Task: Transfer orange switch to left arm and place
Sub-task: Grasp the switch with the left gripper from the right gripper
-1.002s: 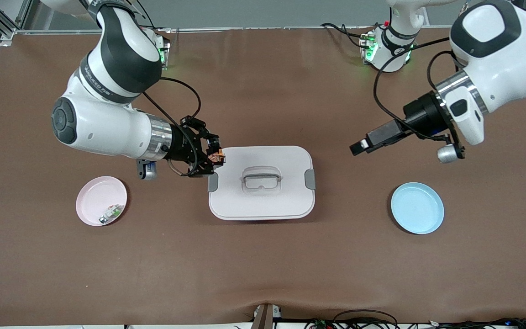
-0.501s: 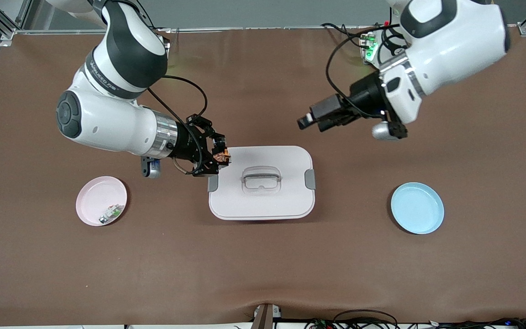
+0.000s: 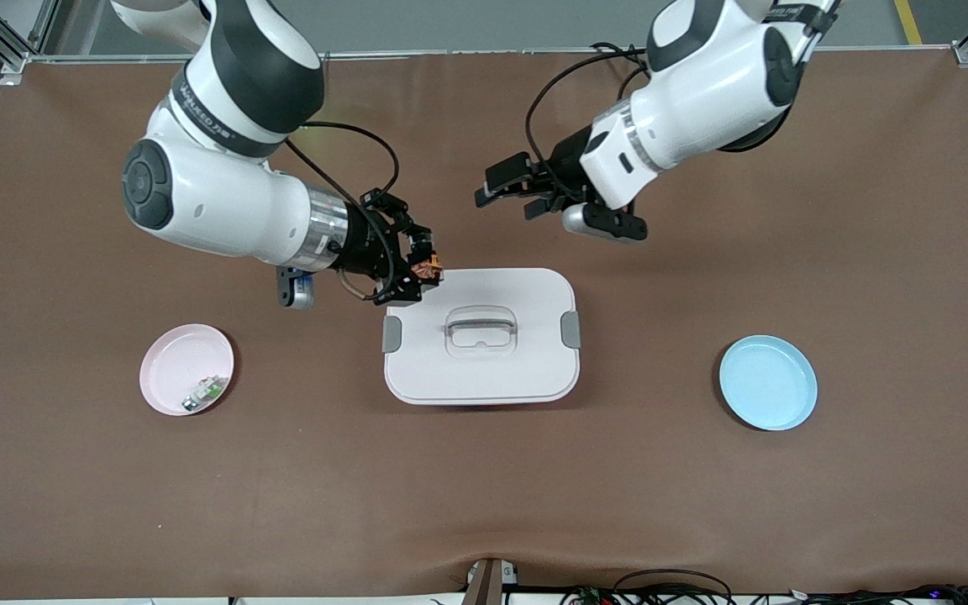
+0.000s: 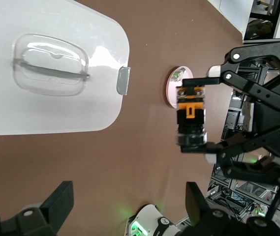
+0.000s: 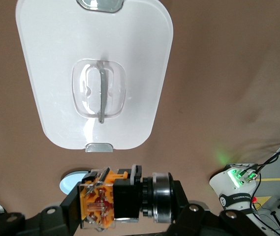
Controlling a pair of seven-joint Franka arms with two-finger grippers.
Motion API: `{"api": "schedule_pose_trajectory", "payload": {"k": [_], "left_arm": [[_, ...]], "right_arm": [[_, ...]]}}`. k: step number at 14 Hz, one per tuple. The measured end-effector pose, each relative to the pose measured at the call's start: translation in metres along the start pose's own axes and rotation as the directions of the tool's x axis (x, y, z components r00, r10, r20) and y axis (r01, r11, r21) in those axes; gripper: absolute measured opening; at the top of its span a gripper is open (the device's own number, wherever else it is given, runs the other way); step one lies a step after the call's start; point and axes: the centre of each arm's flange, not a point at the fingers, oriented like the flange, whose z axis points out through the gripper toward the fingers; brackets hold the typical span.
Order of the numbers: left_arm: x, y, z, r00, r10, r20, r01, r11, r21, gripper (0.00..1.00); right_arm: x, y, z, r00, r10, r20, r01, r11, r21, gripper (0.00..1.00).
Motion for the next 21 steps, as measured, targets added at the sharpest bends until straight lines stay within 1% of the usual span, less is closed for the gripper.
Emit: {"api": "schedule_pose_trajectory", "payload": {"k": [4,7,10,15,21], "left_arm": [[-0.003,0.005,0.018,0.999,-0.006,-0.032,0.005,1.000,-0.028,1.00],[0.003,0.004,0.017,0.997,-0.041,-0.060,0.038,0.998,-0.055,1.00],[0.006,0.003,0.018,0.996,-0.055,-0.067,0.051,0.997,-0.065,1.00],[0.010,-0.002,0.033,0.994,-0.071,-0.086,0.064,0.995,-0.080,1.00],[0.007,-0.003,0.046,0.994,-0.073,-0.081,0.067,0.994,-0.082,1.00]], "right_arm": [[-0.019,0.010,0.018,1.000,-0.023,-0.008,0.023,0.999,-0.023,0.73],[-0.013,0.009,0.029,1.000,-0.012,-0.016,0.012,0.999,-0.038,0.73],[-0.011,0.009,0.033,1.000,-0.007,-0.019,0.006,0.999,-0.042,0.73],[-0.025,0.016,0.038,1.000,-0.013,-0.017,0.012,0.999,-0.044,0.73],[-0.037,0.023,0.041,1.000,0.004,-0.017,-0.004,0.999,-0.047,0.73]]}}
